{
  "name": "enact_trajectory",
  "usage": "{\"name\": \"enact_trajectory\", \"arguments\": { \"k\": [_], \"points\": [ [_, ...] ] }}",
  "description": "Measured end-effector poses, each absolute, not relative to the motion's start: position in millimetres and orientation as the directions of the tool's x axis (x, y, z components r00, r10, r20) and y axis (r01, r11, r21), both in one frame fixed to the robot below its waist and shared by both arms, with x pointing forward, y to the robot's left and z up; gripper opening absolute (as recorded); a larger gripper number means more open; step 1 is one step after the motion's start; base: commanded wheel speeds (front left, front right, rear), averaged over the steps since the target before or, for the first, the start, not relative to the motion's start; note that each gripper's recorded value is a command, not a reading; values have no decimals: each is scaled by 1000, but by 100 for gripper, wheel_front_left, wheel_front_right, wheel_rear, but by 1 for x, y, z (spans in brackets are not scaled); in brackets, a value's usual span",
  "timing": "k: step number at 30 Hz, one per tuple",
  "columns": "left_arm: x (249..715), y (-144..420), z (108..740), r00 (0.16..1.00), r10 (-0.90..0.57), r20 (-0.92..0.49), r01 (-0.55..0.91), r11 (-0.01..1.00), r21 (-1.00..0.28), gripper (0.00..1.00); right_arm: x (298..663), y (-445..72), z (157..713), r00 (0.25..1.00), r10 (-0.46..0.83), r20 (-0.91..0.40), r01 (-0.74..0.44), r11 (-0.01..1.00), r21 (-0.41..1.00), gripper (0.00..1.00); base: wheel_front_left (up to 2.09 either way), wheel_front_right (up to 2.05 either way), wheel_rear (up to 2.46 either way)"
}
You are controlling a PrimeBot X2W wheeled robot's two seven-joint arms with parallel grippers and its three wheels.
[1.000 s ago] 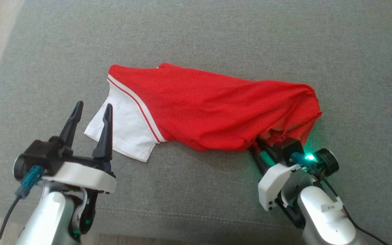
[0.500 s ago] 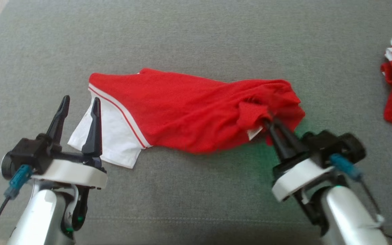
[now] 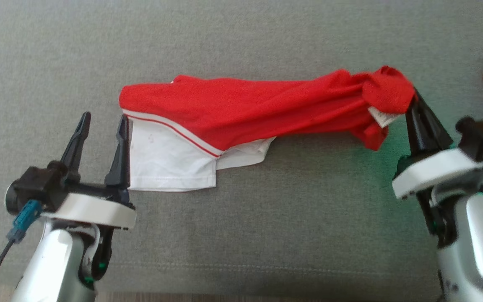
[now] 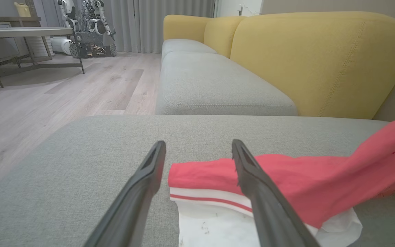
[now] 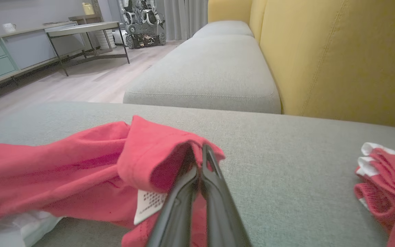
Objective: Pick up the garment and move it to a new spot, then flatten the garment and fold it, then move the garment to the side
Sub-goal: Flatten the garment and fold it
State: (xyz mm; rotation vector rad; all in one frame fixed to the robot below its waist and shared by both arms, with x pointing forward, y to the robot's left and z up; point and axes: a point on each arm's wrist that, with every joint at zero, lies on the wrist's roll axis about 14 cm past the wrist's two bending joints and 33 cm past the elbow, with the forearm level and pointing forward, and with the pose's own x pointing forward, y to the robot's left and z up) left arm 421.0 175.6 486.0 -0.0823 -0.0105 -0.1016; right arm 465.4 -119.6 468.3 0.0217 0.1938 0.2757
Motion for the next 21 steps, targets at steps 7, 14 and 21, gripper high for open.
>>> {"name": "enact_trajectory", "arguments": {
  "k": [7, 14, 21],
  "points": [
    [431, 179, 481, 996, -92, 10, 92, 992, -86, 100, 481, -117, 420, 916, 266, -301, -242, 963, 116, 100, 0, 0, 0],
    [432, 179, 480, 995, -96, 8, 96, 992, -84, 100, 478, -135, 417, 941, 203, -270, -168, 975, 147, 100, 0, 0, 0],
    [428, 178, 485, 996, -93, 19, 94, 992, -85, 100, 454, -144, 435, 963, 170, -209, -143, 980, 138, 100, 0, 0, 0]
  ]
}}
